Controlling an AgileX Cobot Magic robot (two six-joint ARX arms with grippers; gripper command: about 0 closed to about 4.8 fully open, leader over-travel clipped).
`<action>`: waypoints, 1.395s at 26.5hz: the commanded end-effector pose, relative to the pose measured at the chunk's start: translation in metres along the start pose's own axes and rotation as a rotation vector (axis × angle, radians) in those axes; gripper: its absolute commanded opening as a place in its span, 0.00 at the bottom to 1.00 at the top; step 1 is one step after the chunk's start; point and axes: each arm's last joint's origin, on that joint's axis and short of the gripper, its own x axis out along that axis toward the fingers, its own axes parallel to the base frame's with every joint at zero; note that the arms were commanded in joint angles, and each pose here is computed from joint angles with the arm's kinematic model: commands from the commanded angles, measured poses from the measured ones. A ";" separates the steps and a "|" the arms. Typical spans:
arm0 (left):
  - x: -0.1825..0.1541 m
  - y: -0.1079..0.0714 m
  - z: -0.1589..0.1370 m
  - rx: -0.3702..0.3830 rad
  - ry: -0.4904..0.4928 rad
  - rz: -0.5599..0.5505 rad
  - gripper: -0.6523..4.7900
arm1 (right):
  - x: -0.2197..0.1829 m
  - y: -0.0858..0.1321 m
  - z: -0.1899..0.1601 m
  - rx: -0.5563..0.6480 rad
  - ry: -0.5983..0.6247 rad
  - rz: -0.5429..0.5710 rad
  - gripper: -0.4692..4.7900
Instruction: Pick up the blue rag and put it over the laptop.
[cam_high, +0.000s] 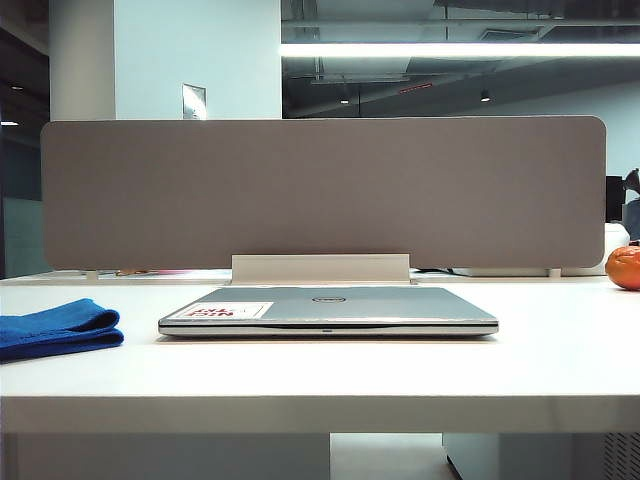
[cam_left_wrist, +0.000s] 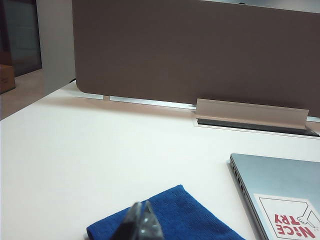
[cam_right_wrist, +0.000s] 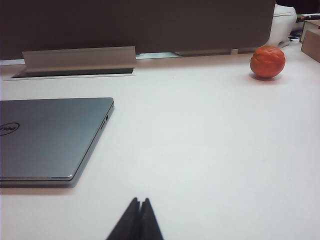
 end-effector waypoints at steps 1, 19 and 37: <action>0.000 0.000 0.002 0.000 -0.015 -0.003 0.11 | 0.000 0.000 0.000 0.000 -0.011 0.001 0.08; 0.000 0.000 0.002 -0.007 -0.014 -0.006 0.11 | 0.000 0.004 0.000 0.141 0.004 0.140 0.08; 0.000 0.000 0.002 -0.007 -0.015 -0.002 0.11 | -0.008 0.020 -0.001 0.380 0.184 0.753 0.08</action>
